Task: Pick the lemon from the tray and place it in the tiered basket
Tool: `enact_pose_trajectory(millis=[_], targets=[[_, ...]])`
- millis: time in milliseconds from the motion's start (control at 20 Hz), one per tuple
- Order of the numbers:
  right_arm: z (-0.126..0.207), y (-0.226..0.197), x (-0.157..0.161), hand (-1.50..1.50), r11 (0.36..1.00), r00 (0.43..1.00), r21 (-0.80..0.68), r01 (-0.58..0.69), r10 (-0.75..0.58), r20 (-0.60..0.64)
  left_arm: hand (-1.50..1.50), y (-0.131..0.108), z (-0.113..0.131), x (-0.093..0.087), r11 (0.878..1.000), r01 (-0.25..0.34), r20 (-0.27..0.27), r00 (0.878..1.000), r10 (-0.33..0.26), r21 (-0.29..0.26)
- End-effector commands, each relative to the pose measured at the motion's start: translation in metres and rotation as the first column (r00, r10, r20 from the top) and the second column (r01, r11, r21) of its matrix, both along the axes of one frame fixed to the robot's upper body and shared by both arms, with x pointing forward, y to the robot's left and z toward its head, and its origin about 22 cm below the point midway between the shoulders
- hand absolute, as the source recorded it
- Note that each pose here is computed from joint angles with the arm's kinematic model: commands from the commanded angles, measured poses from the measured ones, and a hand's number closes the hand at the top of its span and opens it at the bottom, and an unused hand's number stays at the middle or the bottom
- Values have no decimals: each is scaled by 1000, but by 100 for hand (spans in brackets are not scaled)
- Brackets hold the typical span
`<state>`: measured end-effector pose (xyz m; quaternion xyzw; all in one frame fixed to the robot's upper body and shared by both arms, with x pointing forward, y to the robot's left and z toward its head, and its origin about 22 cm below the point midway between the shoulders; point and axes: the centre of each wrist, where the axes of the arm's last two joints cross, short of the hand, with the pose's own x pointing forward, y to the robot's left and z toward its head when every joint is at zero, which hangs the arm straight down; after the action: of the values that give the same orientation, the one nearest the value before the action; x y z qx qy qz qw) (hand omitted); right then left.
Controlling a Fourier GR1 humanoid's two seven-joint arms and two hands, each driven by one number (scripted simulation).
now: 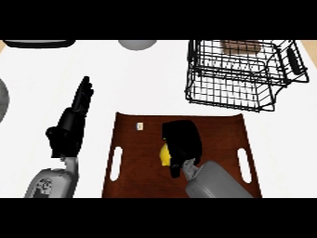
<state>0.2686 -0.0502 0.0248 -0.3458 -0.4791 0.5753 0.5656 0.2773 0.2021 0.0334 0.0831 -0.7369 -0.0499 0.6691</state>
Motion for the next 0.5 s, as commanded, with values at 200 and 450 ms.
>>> enact_pose_trajectory(millis=[200, 450], targets=[[3, 13, 21, 150, 928, 961, -290, 235, -266, -73, 0, -7, -14, -6, 1000, 9, -5, 1000, -9, -6], [23, 26, 33, 150, 873, 921, -329, 360, -389, -24, 0, 7, -2, -9, 1000, 25, 7, 1000, -25, -2]])
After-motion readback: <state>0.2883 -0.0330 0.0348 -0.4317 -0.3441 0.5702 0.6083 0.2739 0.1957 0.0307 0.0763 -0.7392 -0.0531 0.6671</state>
